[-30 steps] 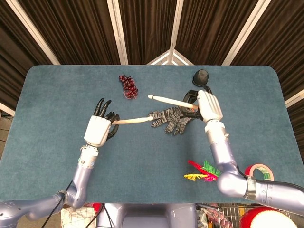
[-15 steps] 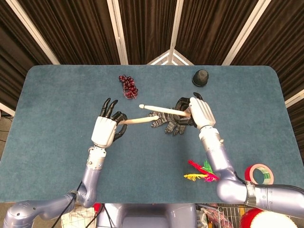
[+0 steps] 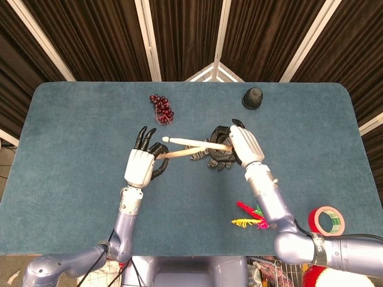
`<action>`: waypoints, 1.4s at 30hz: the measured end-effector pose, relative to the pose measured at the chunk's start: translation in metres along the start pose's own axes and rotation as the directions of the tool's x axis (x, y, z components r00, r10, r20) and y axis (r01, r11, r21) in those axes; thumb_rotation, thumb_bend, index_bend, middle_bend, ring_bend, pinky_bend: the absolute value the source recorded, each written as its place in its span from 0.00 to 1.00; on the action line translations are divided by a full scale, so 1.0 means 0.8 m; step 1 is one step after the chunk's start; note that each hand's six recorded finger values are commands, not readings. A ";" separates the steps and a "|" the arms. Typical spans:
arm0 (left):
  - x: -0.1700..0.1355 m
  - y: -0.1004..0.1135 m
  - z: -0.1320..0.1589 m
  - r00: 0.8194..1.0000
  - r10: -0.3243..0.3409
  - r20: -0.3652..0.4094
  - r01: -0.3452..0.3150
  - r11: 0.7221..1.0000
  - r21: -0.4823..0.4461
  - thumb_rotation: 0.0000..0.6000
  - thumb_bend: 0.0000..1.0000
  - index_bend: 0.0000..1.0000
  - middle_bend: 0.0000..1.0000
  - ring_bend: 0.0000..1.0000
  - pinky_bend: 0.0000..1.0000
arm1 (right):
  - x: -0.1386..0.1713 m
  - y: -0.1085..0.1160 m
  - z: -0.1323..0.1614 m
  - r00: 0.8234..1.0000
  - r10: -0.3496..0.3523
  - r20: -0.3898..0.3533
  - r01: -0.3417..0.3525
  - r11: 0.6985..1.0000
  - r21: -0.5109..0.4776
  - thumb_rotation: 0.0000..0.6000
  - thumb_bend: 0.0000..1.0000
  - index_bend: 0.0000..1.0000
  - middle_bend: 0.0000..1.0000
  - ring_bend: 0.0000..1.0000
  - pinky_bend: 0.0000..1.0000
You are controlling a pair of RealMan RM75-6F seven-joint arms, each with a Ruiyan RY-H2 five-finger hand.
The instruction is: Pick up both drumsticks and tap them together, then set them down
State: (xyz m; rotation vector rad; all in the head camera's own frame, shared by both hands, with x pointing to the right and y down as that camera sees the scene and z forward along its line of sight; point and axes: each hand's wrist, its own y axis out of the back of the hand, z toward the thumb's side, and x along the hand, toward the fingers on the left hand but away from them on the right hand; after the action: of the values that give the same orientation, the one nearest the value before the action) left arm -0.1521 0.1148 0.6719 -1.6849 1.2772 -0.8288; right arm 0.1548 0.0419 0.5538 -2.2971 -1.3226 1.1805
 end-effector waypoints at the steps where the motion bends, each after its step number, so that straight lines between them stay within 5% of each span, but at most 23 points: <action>1: 0.000 0.001 0.002 1.000 0.008 0.001 -0.008 1.000 -0.006 1.00 0.52 0.65 0.60 0.12 0.00 | 0.000 0.000 -0.001 1.000 -0.001 0.003 0.001 1.000 0.000 1.00 0.40 0.78 0.64 0.45 0.04; 29: 0.001 0.019 -0.003 0.998 0.068 0.011 -0.068 0.997 -0.025 1.00 0.52 0.65 0.60 0.12 0.00 | -0.004 0.016 -0.024 0.999 -0.021 0.050 0.021 1.000 -0.009 1.00 0.40 0.79 0.64 0.45 0.04; 42: -0.016 0.098 -0.091 0.997 0.046 0.070 -0.061 0.970 0.235 1.00 0.52 0.65 0.60 0.12 0.00 | 0.003 0.060 -0.116 0.991 -0.092 0.092 0.084 0.993 0.085 1.00 0.40 0.79 0.64 0.45 0.04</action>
State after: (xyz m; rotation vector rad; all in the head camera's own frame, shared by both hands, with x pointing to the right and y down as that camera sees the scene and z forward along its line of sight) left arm -0.2509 0.1010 0.6315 -1.4696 1.1274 -0.8530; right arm 0.2534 0.0332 0.5859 -2.1278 -1.3678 1.3052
